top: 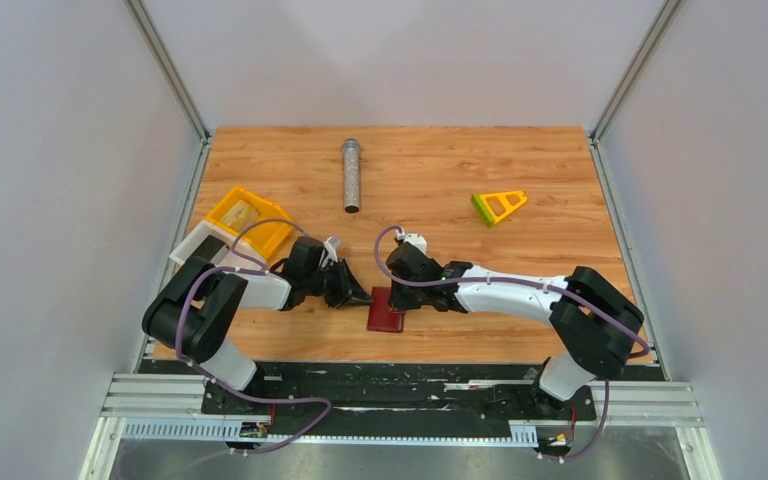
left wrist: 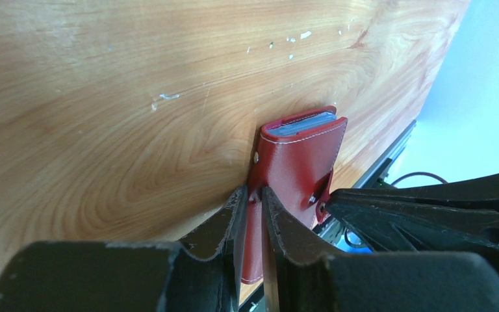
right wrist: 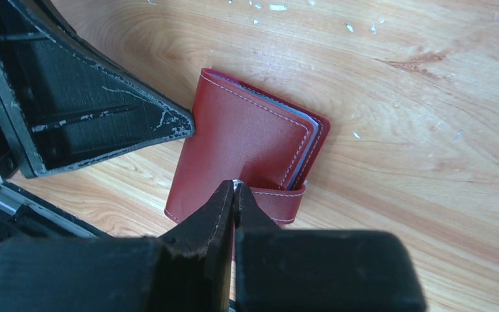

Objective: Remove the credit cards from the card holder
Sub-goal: Open the card holder at the center of the board.

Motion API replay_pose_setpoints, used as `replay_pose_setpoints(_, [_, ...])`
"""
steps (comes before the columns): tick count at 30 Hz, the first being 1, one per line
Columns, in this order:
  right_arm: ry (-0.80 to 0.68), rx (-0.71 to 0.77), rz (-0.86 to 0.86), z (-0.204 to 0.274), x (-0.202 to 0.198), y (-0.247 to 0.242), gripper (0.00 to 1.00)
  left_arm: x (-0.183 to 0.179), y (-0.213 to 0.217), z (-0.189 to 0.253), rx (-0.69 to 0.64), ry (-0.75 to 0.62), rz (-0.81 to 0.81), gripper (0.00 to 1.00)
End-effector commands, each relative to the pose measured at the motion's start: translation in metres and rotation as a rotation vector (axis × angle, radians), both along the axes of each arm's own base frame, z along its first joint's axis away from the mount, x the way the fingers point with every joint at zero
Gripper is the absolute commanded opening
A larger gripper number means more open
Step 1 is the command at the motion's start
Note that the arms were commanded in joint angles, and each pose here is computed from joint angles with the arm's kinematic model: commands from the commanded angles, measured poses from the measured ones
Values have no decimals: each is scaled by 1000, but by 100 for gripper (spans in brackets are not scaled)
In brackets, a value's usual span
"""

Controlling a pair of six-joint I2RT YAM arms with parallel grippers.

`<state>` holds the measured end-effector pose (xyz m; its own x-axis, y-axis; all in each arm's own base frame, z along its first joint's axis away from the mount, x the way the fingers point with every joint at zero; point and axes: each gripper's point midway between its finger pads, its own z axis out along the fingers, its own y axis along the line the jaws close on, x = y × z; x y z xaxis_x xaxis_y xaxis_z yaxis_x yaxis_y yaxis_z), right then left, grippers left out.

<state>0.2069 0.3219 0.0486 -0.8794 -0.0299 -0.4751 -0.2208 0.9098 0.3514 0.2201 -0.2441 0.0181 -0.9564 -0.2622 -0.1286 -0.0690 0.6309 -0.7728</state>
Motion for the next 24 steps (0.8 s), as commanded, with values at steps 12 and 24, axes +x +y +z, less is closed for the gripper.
replay_pose_setpoints(12, [-181, 191, 101, 68, 7, 0, 0, -13, 17, -3, 138, 30, -10, 35])
replay_pose_setpoints(24, [-210, 312, 166, 100, -2, 9, 0, -1, 4, 69, 21, -143, -43, 68])
